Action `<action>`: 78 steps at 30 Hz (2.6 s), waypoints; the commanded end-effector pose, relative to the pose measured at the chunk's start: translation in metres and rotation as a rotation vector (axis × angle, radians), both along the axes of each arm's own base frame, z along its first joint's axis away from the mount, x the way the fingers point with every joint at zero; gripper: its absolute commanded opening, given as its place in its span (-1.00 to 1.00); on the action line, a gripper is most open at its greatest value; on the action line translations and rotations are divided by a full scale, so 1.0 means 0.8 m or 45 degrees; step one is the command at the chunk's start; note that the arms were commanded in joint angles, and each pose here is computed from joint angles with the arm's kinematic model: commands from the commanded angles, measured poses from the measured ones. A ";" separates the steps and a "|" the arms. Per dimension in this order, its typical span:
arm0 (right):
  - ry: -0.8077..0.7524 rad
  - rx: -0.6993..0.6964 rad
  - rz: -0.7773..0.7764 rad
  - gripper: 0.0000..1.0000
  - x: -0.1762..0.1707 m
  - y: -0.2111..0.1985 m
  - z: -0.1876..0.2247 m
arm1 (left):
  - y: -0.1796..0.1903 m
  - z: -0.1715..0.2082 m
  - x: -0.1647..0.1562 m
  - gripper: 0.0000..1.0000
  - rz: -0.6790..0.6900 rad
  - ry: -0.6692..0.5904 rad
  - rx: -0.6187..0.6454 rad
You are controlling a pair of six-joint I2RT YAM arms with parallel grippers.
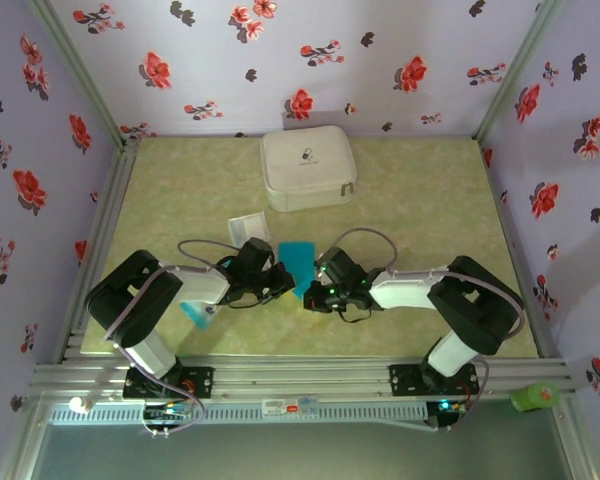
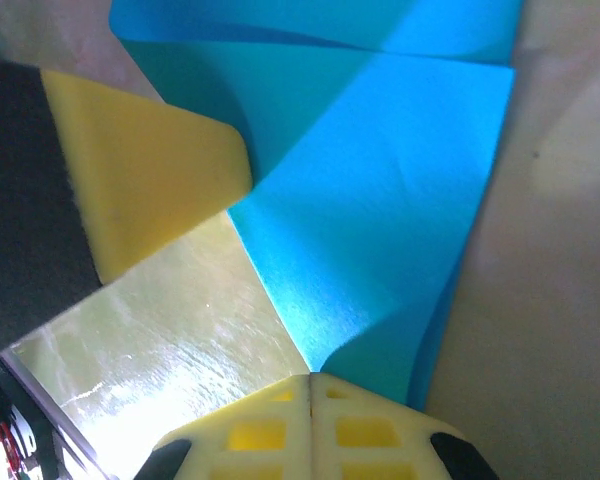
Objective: Fold a paper plane with a square sheet of paper (pick it up from the middle)
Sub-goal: Third fold the triangle at the center of the table.
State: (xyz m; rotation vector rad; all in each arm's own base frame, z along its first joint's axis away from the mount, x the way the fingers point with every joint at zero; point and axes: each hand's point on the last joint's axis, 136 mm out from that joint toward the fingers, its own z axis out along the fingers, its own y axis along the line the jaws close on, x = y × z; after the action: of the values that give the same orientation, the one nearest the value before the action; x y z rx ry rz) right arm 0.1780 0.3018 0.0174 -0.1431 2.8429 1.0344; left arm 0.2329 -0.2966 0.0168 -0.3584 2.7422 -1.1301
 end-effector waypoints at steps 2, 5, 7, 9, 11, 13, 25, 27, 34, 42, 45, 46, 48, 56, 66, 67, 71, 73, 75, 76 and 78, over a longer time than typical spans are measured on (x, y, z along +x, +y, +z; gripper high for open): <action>0.085 -0.076 -0.003 -0.90 -0.024 -0.027 -0.014 | 0.031 -0.034 -0.012 -1.00 0.023 0.074 0.134; 0.096 -0.094 0.004 -0.89 -0.031 -0.037 -0.017 | 0.030 -0.034 -0.013 -1.00 0.021 0.074 0.133; 0.100 -0.130 0.011 -0.90 -0.037 -0.048 -0.021 | 0.031 -0.034 -0.012 -1.00 0.022 0.074 0.133; 0.094 -0.125 -0.001 -0.90 -0.037 -0.053 -0.018 | 0.031 -0.034 -0.012 -1.00 0.022 0.073 0.132; 0.076 -0.092 -0.011 -0.90 -0.033 -0.051 -0.005 | 0.030 -0.034 -0.012 -1.00 0.022 0.072 0.131; 0.023 -0.033 -0.021 -0.90 -0.024 -0.043 0.020 | 0.030 -0.033 -0.012 -1.00 0.022 0.073 0.129; 0.016 0.130 -0.041 -0.90 0.029 0.026 0.052 | 0.027 -0.030 -0.011 -1.00 0.023 0.062 0.110; 0.024 0.137 -0.076 -0.90 0.038 0.030 0.045 | 0.027 -0.030 -0.011 -1.00 0.023 0.062 0.109; 0.079 0.101 -0.136 -0.91 0.049 0.022 0.015 | 0.026 -0.029 -0.011 -1.00 0.019 0.059 0.100; 0.193 -0.062 -0.145 -0.95 0.015 -0.019 -0.036 | 0.012 0.002 -0.002 -1.00 -0.023 -0.013 0.042; 0.186 -0.100 -0.139 -0.96 0.012 -0.026 -0.038 | 0.002 0.026 0.004 -0.94 -0.065 -0.062 0.013; 0.181 -0.104 -0.138 -0.96 0.013 -0.027 -0.038 | -0.001 0.034 0.005 -0.90 -0.074 -0.078 0.005; 0.173 -0.098 -0.135 -0.97 0.016 -0.024 -0.035 | -0.005 0.044 0.005 -0.86 -0.092 -0.096 -0.001; 0.164 -0.095 -0.138 -0.97 0.019 -0.022 -0.035 | -0.017 0.025 -0.002 -0.91 -0.158 -0.032 0.062; 0.174 -0.113 -0.137 -0.99 0.012 -0.029 -0.040 | 0.020 -0.021 0.023 -0.93 -0.040 -0.022 0.202; 0.176 -0.119 -0.134 -1.00 0.012 -0.030 -0.041 | 0.026 -0.024 0.025 -0.93 -0.037 -0.021 0.214; 0.176 -0.139 -0.131 -1.00 0.009 -0.035 -0.043 | 0.052 -0.030 0.032 -0.93 -0.008 0.005 0.263; 0.175 -0.144 -0.137 -1.00 0.009 -0.037 -0.044 | 0.063 -0.031 0.036 -0.93 -0.001 0.008 0.282; 0.174 -0.146 -0.140 -1.00 0.009 -0.037 -0.045 | 0.072 -0.031 0.040 -0.93 0.011 0.011 0.294; 0.175 -0.147 -0.139 -1.00 0.008 -0.038 -0.046 | 0.075 -0.032 0.042 -0.93 0.013 0.012 0.298; 0.176 -0.148 -0.139 -1.00 0.008 -0.038 -0.047 | 0.078 -0.029 0.045 -0.93 0.012 0.004 0.306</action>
State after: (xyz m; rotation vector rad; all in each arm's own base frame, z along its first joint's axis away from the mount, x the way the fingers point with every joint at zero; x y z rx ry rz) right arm 0.2102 0.3080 0.0161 0.0209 2.8314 1.0991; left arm 0.2665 -0.2732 0.0158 -0.2810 2.7824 -1.0195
